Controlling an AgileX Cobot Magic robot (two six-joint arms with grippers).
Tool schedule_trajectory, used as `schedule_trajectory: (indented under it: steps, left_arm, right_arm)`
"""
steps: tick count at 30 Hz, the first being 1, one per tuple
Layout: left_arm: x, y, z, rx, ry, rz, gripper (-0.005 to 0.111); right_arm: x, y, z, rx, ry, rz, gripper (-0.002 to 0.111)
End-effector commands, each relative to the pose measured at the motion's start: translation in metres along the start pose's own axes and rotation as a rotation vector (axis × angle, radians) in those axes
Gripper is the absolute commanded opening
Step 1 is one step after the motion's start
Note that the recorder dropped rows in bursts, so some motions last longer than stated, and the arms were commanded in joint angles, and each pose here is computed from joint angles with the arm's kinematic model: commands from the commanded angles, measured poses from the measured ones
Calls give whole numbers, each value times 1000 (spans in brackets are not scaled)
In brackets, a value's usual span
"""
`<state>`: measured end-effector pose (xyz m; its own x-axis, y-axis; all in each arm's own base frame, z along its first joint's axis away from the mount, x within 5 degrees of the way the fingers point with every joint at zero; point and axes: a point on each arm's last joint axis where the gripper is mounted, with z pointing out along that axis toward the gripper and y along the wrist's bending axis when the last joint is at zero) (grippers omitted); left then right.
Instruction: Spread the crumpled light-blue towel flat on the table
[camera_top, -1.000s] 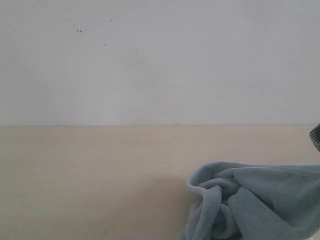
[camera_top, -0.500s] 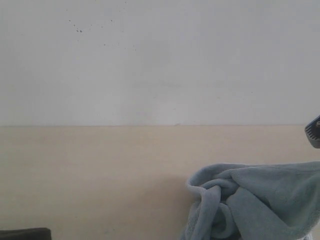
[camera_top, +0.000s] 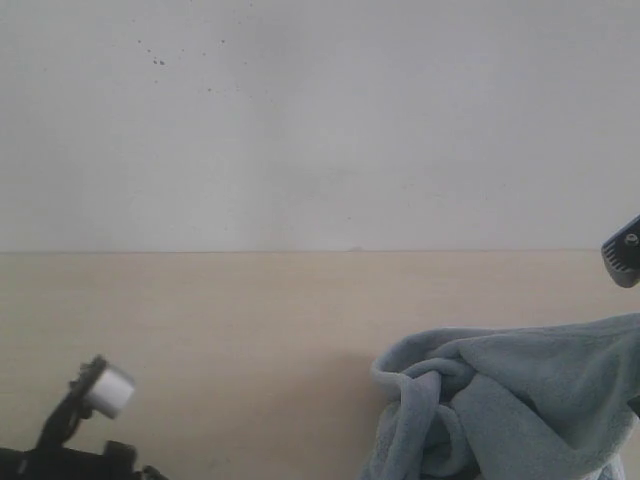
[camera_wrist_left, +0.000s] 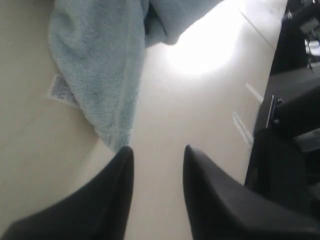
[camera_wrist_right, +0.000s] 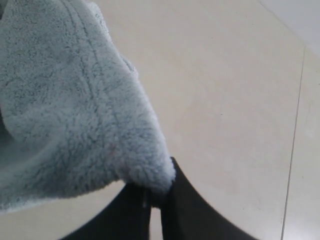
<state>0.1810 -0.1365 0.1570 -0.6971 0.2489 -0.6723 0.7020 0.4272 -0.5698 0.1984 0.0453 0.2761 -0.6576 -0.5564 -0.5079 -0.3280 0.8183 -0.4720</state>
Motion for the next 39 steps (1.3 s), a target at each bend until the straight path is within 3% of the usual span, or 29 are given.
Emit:
schedule_trajectory:
  steps: [1, 11, 23, 39]
  left_arm:
    - [-3, 2, 40, -15, 124, 69, 33]
    - [-10, 11, 86, -99, 234, 184, 55]
    - [3, 19, 95, -154, 303, 222, 55]
    - [-16, 20, 106, -135, 256, 218, 54]
  right_arm:
    - [0, -1, 0, 1, -12, 2, 4]
    - [-1, 0, 0, -7, -27, 7, 4]
    - [-3, 1, 0, -20, -45, 20, 4]
    - [-3, 1, 0, -23, -46, 23, 4]
